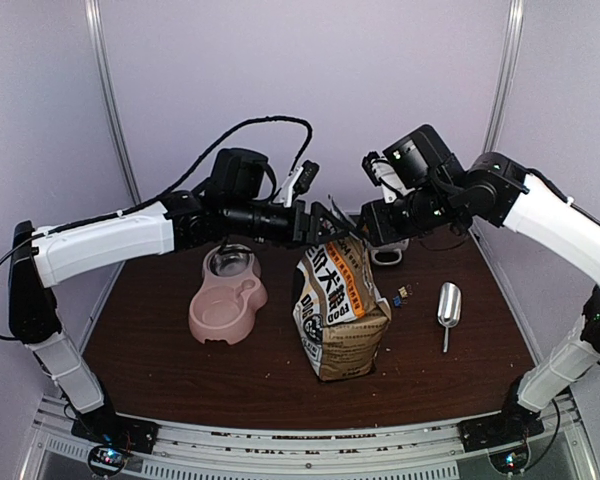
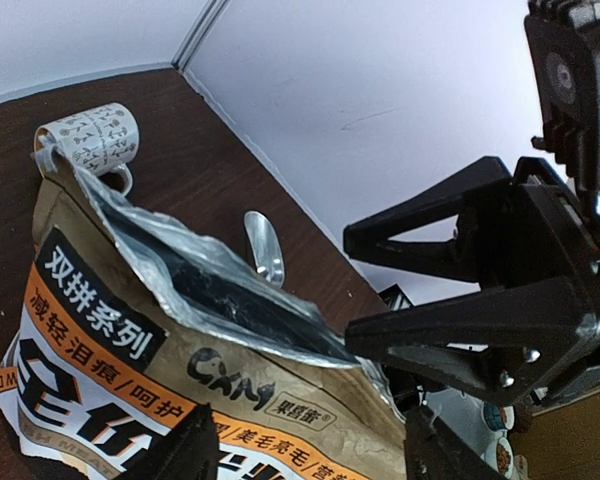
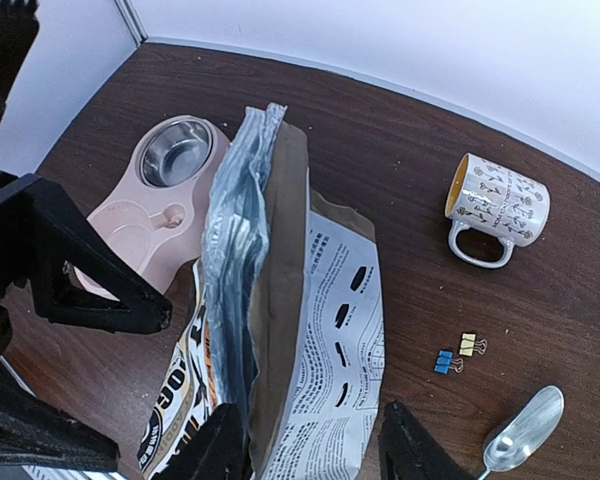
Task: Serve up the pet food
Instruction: Open the pet food bag at the center of the board, then pick up the spatula from the corner of the board.
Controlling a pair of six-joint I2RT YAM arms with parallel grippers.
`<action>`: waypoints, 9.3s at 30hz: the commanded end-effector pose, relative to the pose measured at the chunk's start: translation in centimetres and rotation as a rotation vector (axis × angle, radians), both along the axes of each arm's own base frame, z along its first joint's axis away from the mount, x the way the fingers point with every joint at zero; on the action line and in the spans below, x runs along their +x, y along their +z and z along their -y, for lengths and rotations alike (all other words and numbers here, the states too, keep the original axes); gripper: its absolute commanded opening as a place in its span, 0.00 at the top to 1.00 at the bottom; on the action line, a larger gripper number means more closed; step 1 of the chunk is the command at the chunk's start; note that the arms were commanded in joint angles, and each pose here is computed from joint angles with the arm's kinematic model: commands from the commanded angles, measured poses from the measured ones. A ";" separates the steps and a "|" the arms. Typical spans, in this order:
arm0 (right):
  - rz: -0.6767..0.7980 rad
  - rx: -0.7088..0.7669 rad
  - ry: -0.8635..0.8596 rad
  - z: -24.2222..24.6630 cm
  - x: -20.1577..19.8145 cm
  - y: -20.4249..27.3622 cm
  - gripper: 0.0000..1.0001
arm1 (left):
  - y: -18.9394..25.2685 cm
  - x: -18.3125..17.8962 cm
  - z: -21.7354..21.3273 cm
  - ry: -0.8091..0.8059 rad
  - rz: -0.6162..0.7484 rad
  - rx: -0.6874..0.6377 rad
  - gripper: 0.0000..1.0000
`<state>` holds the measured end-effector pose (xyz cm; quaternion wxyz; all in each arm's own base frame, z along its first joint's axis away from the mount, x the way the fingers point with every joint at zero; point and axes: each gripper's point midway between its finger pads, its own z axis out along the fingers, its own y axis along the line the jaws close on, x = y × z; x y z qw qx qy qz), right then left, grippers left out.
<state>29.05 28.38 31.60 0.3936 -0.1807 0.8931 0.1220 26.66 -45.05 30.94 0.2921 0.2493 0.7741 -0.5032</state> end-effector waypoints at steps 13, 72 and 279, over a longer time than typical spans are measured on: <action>0.025 -0.098 -0.105 0.9 1.8 -1.6 0.71 | 1.0 0.4 0.3 0.017 0.027 -0.039 0.35; 0.093 0.106 -0.189 4.1 1.3 2.7 1.00 | 2.9 3.4 -6.2 0.235 0.076 0.016 1.00; -0.269 0.271 -0.595 24.7 2.0 -21.0 1.00 | 2.9 -1.0 -36.2 0.832 0.504 0.072 0.13</action>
